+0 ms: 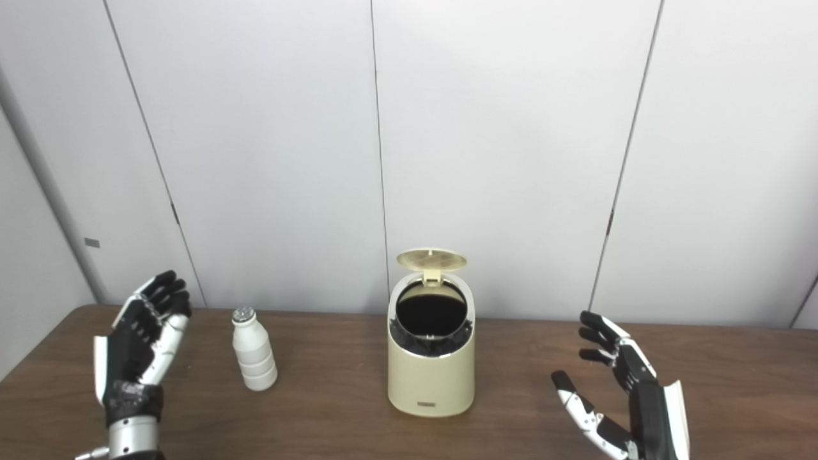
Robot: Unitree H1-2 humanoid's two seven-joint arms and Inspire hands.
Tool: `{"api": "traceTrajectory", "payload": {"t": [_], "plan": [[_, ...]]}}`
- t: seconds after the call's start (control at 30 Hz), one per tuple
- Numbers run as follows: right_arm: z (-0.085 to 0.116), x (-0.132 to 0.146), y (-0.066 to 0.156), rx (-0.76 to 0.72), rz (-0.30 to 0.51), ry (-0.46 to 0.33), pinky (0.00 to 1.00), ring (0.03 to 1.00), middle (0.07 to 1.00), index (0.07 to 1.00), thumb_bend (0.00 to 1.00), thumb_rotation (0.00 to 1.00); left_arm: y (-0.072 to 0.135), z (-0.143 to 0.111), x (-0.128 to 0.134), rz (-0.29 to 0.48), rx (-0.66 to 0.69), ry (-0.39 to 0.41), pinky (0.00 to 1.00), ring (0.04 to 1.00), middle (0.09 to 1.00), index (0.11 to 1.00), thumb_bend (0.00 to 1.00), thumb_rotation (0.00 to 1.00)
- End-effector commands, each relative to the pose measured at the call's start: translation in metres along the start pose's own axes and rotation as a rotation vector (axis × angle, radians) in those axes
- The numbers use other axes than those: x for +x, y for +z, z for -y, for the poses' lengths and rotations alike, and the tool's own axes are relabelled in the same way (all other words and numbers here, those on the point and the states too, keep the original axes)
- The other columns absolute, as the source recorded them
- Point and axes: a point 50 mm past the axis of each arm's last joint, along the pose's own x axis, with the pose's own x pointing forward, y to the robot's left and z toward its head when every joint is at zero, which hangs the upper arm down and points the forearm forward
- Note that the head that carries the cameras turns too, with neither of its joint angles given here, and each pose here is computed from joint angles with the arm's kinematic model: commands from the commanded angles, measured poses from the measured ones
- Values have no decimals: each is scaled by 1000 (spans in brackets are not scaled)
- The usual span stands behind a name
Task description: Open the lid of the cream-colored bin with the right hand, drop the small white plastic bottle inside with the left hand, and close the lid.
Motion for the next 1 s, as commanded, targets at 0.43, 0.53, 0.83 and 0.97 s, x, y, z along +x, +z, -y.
{"api": "traceTrajectory", "payload": {"t": [0.43, 0.53, 0.83, 0.97], "plan": [[13, 13, 11, 31, 76, 14, 671, 779, 796, 773, 193, 198, -5, -9, -8, 26, 91, 14, 822, 885, 885, 899, 1000, 423], [15, 14, 12, 38, 68, 13, 662, 772, 795, 770, 194, 246, -8, -11, -8, 22, 99, 24, 851, 908, 908, 934, 1000, 436], [16, 14, 15, 30, 66, 23, 639, 758, 786, 762, 220, 368, -8, -4, -10, 9, 116, -27, 835, 885, 876, 912, 1000, 437], [16, 14, 17, 34, 62, 25, 656, 766, 792, 768, 212, 363, -10, 3, -8, 11, 206, -81, 783, 856, 869, 902, 1000, 407]]}}
